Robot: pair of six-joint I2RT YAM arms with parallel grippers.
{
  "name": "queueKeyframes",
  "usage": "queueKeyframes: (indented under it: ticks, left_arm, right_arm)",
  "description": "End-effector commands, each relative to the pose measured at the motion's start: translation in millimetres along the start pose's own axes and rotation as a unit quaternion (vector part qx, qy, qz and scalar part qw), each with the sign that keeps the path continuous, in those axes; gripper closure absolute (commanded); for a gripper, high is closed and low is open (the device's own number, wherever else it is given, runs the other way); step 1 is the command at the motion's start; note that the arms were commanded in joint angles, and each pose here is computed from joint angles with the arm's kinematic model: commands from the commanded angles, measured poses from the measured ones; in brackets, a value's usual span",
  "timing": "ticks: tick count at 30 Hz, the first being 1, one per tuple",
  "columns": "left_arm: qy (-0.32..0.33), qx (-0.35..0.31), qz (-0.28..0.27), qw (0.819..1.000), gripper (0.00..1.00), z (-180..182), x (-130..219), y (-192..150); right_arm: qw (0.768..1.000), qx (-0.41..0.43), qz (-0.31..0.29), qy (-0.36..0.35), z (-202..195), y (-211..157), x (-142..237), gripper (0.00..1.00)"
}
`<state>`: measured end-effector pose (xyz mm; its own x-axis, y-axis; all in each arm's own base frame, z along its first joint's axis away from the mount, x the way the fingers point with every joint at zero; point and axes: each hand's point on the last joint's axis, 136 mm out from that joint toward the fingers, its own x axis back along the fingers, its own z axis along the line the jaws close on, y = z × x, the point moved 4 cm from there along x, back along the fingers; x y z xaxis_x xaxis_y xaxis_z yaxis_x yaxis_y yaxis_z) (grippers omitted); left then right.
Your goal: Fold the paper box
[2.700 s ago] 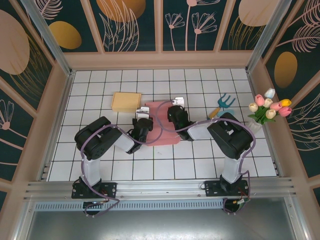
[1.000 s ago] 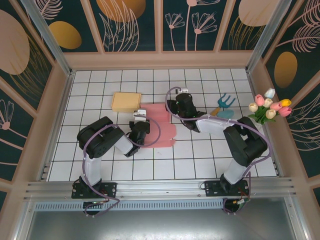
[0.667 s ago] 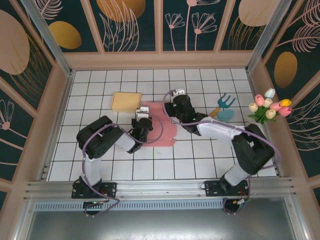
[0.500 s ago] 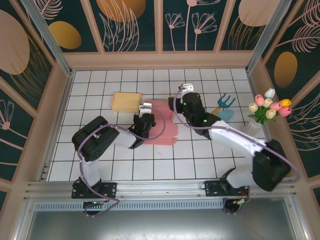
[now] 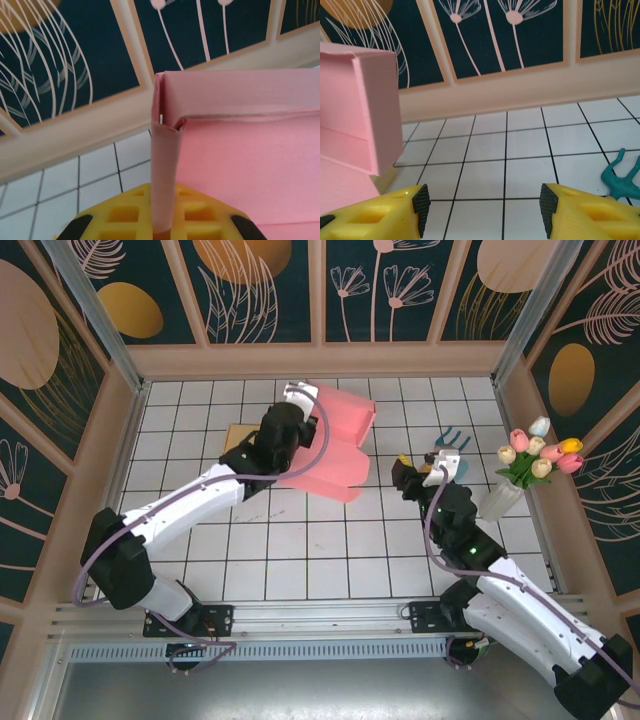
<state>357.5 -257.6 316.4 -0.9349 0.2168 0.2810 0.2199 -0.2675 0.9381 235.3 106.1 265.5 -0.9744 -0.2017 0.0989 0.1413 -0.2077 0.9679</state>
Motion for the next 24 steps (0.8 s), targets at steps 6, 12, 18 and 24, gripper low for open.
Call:
queueKeyframes:
  ticks: [6, 12, 18, 24]
  left_arm:
    - [-0.010, -0.228, 0.138, 0.964, 1.00, 4.3, 6.2, -52.9]
    - [-0.048, -0.304, 0.208, 0.928, 1.00, -11.4, -10.3, -97.5]
    - [-0.074, -0.322, 0.244, 0.912, 1.00, -35.1, -40.1, -139.3]
    - [-0.108, -0.335, 0.292, 0.890, 1.00, -58.4, -65.1, -189.9]
  right_arm:
    - [0.999, -0.028, -0.035, -0.010, -5.4, 9.1, 2.3, 0.36]
    - [0.999, -0.028, -0.033, -0.012, -7.1, 7.8, 1.8, 0.36]
    - [0.999, -0.026, -0.029, -0.013, -7.9, 4.8, 1.1, 0.35]
    - [0.999, -0.022, -0.028, -0.024, -11.6, 3.1, -0.6, 0.35]
